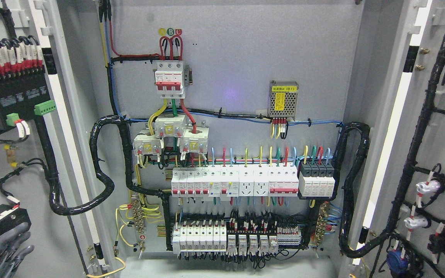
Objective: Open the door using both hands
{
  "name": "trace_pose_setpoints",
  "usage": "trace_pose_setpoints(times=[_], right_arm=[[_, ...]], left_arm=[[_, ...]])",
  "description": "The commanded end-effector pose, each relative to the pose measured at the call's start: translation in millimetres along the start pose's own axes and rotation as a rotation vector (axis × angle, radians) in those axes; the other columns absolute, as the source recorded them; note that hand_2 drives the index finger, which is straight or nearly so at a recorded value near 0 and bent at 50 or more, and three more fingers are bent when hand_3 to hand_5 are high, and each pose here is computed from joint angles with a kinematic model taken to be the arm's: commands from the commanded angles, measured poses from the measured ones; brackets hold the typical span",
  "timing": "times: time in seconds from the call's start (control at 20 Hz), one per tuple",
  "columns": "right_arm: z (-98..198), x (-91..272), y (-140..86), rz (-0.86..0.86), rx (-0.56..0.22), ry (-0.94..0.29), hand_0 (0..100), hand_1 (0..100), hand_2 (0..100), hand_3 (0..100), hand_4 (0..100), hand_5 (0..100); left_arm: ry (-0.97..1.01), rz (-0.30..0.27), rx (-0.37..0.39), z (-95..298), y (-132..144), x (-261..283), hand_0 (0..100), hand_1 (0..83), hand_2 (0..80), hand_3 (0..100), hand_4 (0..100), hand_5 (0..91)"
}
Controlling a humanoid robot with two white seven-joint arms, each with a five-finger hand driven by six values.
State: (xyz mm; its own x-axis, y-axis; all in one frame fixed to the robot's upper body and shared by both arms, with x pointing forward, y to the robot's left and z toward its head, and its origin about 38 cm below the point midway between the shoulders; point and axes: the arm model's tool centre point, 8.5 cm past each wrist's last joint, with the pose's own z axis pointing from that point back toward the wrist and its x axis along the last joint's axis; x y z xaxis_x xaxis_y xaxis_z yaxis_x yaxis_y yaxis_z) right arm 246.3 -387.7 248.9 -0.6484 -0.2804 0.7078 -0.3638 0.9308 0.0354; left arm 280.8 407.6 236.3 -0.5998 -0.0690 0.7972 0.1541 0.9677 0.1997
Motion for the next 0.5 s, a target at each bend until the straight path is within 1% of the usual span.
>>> trace_pose_setpoints(times=[0.0,0.45], right_arm=[[5.0,6.8,-10.8,0.030,-0.027,0.000,0,0,0,0,0,0],[9.0,4.4,-17.7,0.036,-0.048,0.013,0,0,0,0,0,0]], left_arm=[[0.080,-0.043,0.078,9.4,48.9,-9.5,0,0.0,0.0,0,0,0.0],[0.145,-0.037,0.137,20.8,79.2,-22.7,0,0.0,0.0,0,0,0.0]])
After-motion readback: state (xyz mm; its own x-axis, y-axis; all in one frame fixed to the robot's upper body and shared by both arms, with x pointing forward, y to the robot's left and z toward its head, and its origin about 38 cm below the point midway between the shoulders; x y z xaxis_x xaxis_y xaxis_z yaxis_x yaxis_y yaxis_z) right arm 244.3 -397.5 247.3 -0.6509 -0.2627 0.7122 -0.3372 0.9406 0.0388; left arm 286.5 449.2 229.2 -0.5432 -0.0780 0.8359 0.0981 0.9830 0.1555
